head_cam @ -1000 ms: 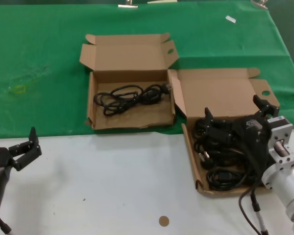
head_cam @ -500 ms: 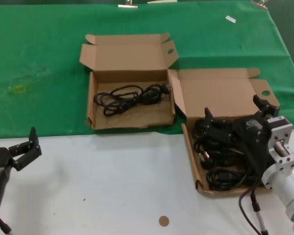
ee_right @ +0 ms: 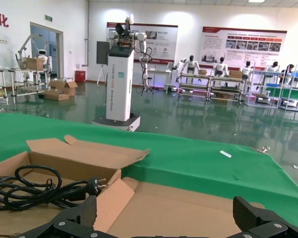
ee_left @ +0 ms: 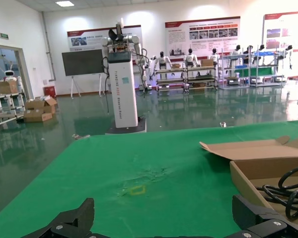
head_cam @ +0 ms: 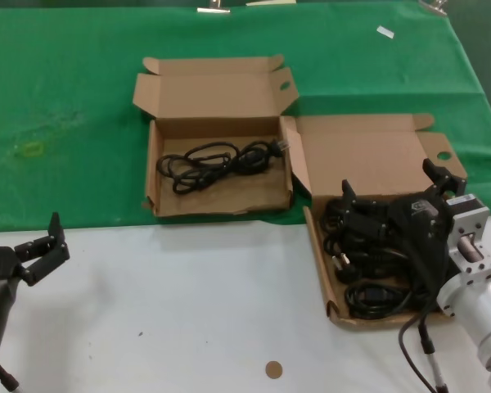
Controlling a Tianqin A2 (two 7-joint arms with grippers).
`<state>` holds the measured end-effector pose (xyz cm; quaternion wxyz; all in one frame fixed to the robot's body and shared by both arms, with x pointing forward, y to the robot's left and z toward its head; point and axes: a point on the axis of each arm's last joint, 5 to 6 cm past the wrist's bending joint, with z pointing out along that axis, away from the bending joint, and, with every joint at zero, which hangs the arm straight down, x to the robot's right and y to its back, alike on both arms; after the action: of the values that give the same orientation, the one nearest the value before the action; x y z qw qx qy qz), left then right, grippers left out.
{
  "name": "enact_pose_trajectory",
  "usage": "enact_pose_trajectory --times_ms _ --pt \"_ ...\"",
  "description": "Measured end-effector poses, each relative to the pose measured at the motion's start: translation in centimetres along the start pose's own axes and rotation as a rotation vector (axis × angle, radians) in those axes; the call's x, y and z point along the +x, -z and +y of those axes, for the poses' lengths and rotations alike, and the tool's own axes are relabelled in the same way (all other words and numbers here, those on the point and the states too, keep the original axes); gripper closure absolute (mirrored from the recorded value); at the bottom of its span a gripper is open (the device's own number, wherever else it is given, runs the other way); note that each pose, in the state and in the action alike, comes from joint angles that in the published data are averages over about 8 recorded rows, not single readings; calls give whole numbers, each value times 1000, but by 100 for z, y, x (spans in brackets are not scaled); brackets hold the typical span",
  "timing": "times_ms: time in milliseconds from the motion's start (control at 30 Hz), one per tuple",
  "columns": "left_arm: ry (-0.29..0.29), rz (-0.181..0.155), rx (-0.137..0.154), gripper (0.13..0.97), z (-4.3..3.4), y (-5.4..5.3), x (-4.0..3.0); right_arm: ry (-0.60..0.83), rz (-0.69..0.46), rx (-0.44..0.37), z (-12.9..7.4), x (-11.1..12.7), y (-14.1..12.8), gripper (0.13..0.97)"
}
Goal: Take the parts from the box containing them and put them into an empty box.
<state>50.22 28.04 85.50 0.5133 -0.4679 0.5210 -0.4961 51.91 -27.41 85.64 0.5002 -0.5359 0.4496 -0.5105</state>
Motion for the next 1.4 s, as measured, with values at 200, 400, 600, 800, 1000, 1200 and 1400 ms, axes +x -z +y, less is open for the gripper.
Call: enact_pose_trajectory --times_ms 200,400,600,800,1000,1200,1400 --pt "0 0 0 132 0 0 0 0 0 0 0 0 0 130" --pt "0 0 0 132 0 0 0 0 0 0 0 0 0 130" --pt "0 0 0 132 0 0 0 0 0 0 0 0 0 130" --pt "0 0 0 132 0 0 0 0 0 0 0 0 0 130" --pt "0 0 0 132 0 0 0 0 0 0 0 0 0 130" --pt "0 0 0 132 0 0 0 0 0 0 0 0 0 130" --pt "0 0 0 132 0 0 0 0 0 0 0 0 0 130"
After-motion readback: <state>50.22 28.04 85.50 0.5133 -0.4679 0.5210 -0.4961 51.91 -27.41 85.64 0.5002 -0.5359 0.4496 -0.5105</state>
